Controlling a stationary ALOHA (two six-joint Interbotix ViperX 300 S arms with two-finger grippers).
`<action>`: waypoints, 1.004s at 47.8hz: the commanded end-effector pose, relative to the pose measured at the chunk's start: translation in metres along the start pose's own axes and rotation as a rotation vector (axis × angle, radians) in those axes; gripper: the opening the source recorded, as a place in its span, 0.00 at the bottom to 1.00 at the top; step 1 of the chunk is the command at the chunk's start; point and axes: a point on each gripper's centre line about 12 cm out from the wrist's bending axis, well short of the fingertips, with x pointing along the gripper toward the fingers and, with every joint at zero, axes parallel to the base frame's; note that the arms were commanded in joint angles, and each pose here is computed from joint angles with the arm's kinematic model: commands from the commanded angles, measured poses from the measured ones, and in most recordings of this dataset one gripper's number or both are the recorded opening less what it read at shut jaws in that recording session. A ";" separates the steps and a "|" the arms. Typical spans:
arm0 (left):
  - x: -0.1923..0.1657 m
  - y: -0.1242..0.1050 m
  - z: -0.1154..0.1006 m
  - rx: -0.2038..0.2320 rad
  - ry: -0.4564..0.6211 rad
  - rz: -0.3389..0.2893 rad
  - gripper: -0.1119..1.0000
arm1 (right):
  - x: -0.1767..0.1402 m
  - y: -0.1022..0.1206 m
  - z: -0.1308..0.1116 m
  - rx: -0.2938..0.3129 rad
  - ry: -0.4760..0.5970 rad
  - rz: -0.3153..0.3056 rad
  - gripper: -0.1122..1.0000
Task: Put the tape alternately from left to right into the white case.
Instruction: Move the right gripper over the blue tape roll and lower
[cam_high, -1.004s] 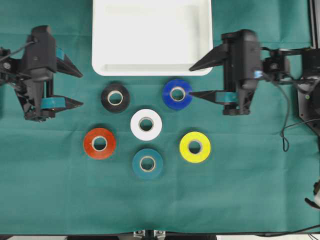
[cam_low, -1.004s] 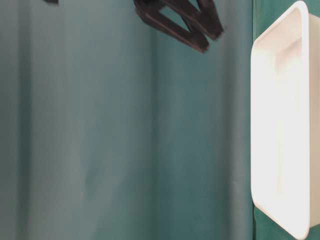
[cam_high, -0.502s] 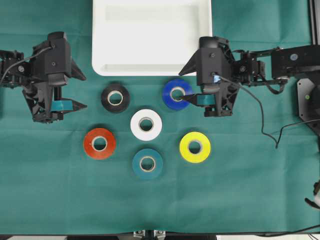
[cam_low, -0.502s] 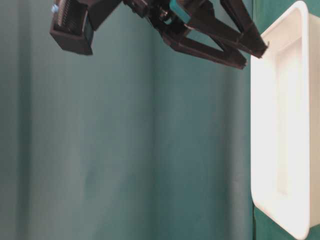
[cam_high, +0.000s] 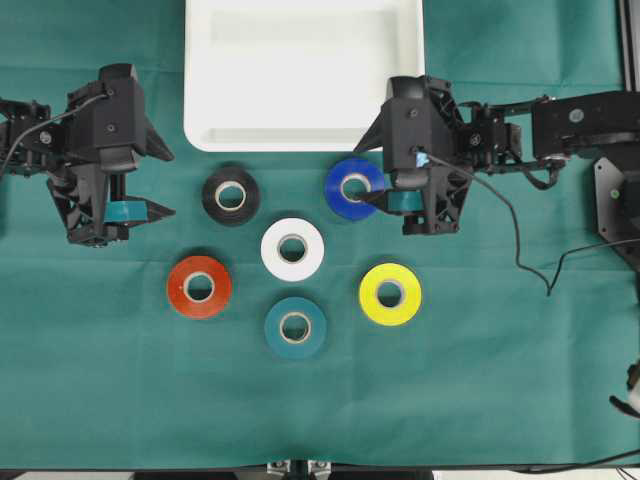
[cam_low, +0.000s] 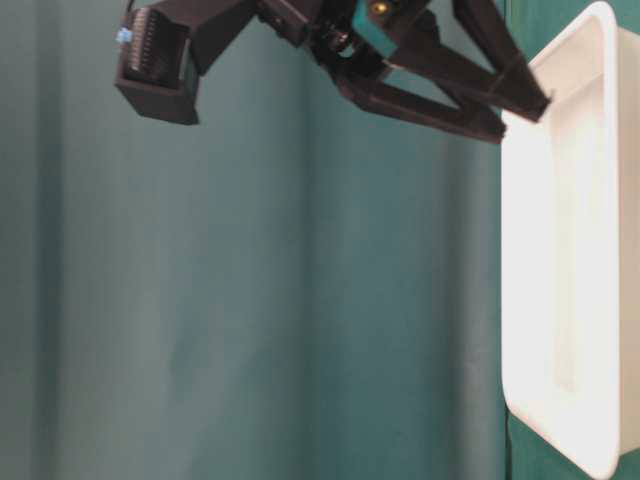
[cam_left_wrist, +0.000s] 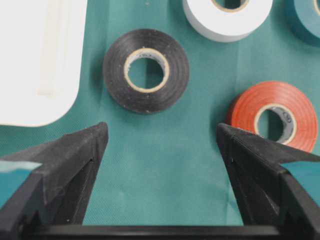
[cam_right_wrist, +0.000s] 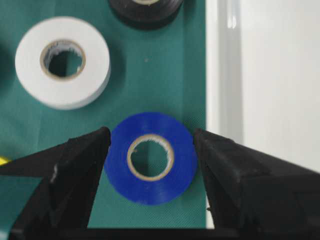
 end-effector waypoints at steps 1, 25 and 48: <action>-0.003 -0.002 0.009 0.002 -0.026 -0.005 0.83 | 0.000 0.003 0.008 -0.002 -0.010 0.006 0.76; 0.000 -0.002 0.009 -0.001 -0.016 -0.005 0.83 | 0.023 0.007 -0.005 -0.010 0.088 0.008 0.76; 0.001 -0.002 0.007 -0.001 -0.006 -0.003 0.83 | 0.041 0.013 -0.013 -0.018 0.147 0.012 0.76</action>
